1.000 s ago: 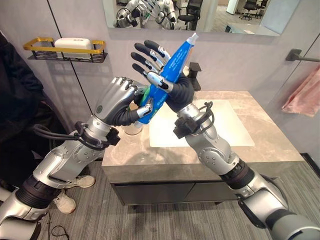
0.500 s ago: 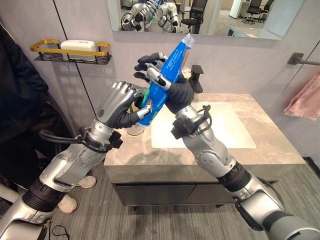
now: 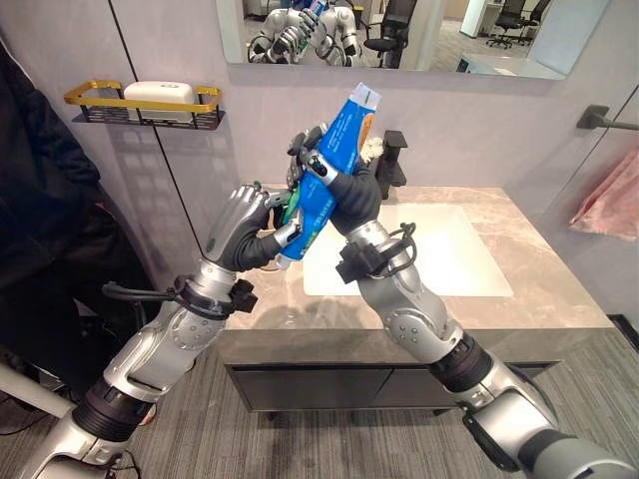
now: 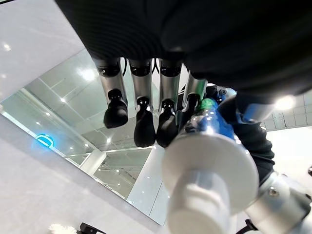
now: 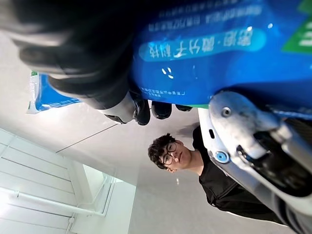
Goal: Put brush and paste in cup on sink, flatten towel.
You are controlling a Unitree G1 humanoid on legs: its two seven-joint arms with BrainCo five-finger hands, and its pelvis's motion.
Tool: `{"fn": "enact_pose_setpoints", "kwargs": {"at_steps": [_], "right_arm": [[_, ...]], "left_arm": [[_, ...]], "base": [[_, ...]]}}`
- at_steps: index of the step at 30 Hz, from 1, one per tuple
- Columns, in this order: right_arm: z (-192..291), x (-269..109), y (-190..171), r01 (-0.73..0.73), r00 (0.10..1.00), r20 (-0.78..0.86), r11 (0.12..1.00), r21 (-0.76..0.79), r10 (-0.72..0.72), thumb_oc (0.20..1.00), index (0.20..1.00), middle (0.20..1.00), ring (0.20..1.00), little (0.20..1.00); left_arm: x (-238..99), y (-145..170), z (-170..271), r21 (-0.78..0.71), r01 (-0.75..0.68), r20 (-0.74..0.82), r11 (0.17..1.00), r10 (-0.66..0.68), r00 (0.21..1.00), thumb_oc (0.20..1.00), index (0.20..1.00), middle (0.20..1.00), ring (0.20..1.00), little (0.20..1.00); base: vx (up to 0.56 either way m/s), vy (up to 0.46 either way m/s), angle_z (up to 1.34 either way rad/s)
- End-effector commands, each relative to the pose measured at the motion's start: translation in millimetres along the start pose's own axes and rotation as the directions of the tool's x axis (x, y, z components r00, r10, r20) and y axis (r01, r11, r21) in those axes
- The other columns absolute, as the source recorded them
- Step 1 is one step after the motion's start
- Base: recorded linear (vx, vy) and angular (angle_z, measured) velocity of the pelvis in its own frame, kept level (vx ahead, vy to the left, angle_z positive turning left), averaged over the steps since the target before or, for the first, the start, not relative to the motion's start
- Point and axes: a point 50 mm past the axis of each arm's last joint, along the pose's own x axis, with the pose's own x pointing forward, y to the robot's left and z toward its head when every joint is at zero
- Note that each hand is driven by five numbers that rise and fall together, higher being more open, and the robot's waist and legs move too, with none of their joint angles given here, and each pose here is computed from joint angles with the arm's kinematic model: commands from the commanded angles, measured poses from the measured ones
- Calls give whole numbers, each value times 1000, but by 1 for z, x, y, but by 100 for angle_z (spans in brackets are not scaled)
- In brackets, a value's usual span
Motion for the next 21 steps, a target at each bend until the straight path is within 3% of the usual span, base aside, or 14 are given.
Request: {"fn": "enact_pose_setpoints", "kwargs": {"at_steps": [1, 2, 3, 10, 13, 21], "right_arm": [[51, 13, -4, 48, 953, 298, 999, 9, -49, 200, 200, 200, 200, 200], [51, 12, -7, 74, 950, 305, 997, 0, -70, 200, 200, 200, 200, 200], [51, 11, -9, 90, 949, 304, 996, -9, -83, 200, 200, 200, 200, 200], [56, 8, -21, 159, 943, 308, 983, -93, -123, 200, 200, 200, 200, 200], [76, 13, -32, 226, 922, 363, 951, -213, -138, 200, 200, 200, 200, 200], [110, 24, -53, 325, 892, 427, 867, -378, -149, 200, 200, 200, 200, 200]], "left_arm": [[-4, -1, -9, 5, 5, -27, 1000, -5, 1000, 200, 200, 200, 200, 200], [-8, -2, -11, -9, -4, -52, 1000, 3, 999, 790, 790, 790, 790, 790], [-11, -2, -13, -21, -19, -73, 1000, 17, 997, 1000, 1000, 1000, 1000, 1000], [-40, -3, -22, -102, -39, -210, 994, 17, 978, 1000, 1000, 1000, 1000, 1000], [-63, 5, -28, -129, -51, -300, 990, 10, 954, 1000, 1000, 1000, 1000, 1000], [-119, 23, -61, -121, -39, -559, 992, -36, 829, 1000, 1000, 1000, 1000, 1000]], "base": [[0, 0, 5], [2, -2, 5], [4, -1, 4], [0, 0, 2], [7, -4, 14], [12, 3, 21]]}}
